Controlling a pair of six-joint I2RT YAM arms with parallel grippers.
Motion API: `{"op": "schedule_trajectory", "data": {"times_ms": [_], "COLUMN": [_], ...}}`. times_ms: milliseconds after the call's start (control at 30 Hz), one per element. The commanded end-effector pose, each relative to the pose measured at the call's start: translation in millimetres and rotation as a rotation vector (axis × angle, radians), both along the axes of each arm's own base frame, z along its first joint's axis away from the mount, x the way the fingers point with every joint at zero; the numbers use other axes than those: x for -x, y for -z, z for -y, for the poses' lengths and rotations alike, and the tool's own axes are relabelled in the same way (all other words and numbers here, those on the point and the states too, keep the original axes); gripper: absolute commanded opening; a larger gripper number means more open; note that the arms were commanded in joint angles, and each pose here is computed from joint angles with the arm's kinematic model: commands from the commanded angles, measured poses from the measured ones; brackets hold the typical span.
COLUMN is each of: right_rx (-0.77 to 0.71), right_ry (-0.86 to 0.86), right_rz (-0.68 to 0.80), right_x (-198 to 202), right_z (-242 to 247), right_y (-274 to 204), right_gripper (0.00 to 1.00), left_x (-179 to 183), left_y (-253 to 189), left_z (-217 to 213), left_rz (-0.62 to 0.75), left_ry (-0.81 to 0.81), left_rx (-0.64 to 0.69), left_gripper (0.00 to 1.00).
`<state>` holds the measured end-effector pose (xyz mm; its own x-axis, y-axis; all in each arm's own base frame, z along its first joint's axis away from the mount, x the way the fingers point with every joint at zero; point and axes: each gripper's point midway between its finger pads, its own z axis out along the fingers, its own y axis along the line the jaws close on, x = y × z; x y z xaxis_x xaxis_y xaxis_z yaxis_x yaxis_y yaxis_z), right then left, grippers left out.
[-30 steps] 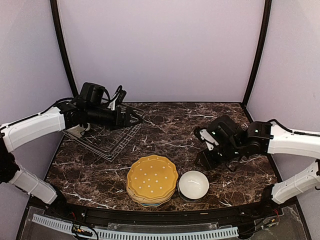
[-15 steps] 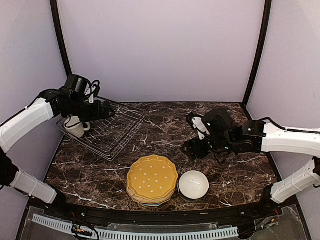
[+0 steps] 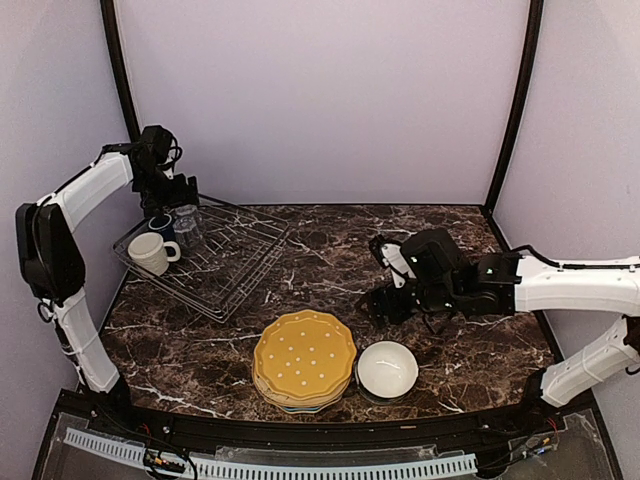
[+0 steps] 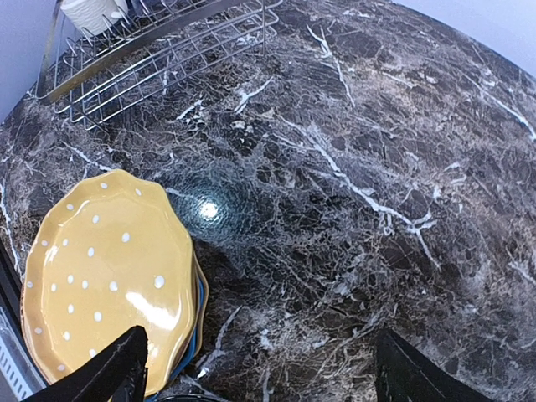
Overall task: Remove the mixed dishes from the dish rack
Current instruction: Grab the cup from the dish rack.
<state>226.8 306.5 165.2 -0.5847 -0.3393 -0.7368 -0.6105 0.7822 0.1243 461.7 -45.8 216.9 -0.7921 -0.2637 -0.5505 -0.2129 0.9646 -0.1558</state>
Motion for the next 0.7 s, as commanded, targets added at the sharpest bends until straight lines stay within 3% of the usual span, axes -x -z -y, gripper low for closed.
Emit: {"op": "schedule_trajectory", "data": {"times_ms": [0,367,467,667], "right_rx": [-0.059,-0.056,-0.057,-0.059], "right_ry": [0.007,0.000,-0.003,-0.038], "right_rz": [-0.014,0.001,-0.001,-0.028], "right_x": [2,-8,-12,-13], "right_z": [-2,-11,-17,-32], "right_y": [1,-6,-4,2], "right_gripper": [0.93,0.98,0.98,0.98], "left_x": [-9,-37,-42,-47], "left_y": [15,73,85,96], "left_z": [-18,-26,-32,-33], "left_rz": [-0.086,-0.156,-0.169,-0.161], "left_ry": [-0.080,-0.106,-0.125,-0.105], "left_rx": [-0.040,-0.050,0.011,0.009], "left_gripper": [0.99,0.98,0.93,0.89]}}
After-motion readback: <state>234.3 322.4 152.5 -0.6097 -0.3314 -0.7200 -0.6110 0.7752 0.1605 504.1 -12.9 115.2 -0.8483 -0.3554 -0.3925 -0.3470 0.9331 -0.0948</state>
